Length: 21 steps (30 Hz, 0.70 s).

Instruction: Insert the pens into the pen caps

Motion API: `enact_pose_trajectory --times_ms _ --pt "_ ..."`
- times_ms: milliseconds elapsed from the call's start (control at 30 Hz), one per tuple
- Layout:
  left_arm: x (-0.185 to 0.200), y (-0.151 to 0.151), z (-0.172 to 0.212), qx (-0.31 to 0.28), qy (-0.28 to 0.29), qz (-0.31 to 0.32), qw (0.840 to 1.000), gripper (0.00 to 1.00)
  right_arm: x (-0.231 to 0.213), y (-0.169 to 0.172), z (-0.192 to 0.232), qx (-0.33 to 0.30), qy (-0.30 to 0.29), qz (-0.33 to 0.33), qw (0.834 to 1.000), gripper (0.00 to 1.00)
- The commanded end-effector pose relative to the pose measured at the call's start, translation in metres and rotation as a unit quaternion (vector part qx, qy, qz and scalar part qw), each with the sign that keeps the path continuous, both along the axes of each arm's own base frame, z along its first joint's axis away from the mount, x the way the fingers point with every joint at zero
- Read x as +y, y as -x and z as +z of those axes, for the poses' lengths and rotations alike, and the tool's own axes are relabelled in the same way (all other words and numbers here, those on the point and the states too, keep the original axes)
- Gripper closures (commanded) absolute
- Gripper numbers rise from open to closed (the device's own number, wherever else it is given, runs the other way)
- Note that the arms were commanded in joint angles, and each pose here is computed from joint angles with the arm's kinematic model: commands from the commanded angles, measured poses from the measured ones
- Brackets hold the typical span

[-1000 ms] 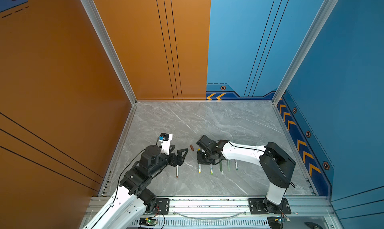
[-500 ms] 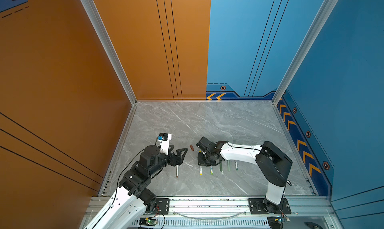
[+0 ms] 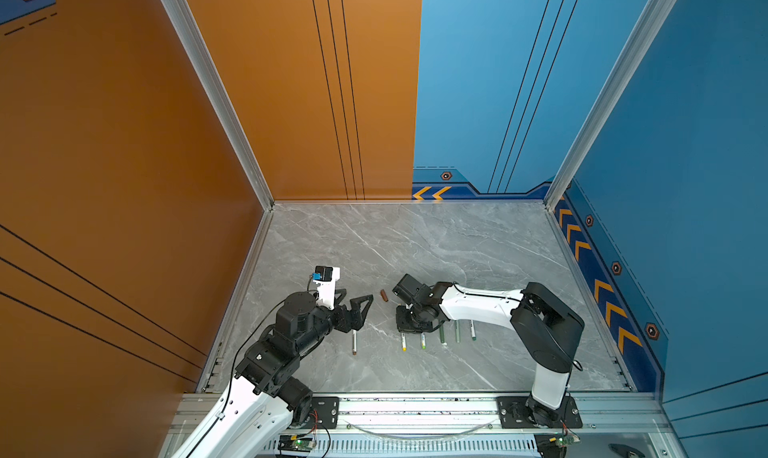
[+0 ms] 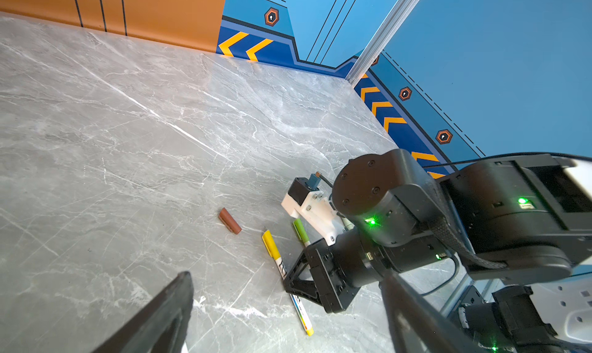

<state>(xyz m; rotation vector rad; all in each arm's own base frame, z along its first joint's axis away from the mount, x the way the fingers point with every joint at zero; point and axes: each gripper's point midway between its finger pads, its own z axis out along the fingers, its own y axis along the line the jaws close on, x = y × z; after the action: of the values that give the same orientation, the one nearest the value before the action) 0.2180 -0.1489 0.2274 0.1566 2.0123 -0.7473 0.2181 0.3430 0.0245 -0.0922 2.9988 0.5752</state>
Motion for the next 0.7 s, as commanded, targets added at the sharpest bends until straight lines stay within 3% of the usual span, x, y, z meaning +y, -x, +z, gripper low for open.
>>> enact_pose_trajectory --times_ms 0,167,333,367,667 --pt "0.006 0.001 0.008 0.000 0.007 0.014 1.000 0.08 -0.004 -0.005 0.022 -0.026 0.005 0.006 1.000 0.82" --pt "0.026 -0.002 -0.008 0.041 -0.019 0.072 0.996 0.09 0.005 -0.017 0.068 -0.071 -0.029 0.007 0.997 0.79" --pt "0.061 0.000 -0.043 0.133 -0.073 0.164 0.975 0.13 0.010 -0.030 0.114 -0.120 -0.061 0.000 0.991 0.78" --pt "0.062 0.000 -0.050 0.149 -0.075 0.169 0.971 0.19 0.011 -0.033 0.121 -0.127 -0.067 -0.003 0.990 0.78" --pt "0.055 0.009 -0.114 0.273 -0.098 0.163 0.943 0.37 0.010 -0.041 0.144 -0.149 -0.084 -0.015 0.985 0.77"
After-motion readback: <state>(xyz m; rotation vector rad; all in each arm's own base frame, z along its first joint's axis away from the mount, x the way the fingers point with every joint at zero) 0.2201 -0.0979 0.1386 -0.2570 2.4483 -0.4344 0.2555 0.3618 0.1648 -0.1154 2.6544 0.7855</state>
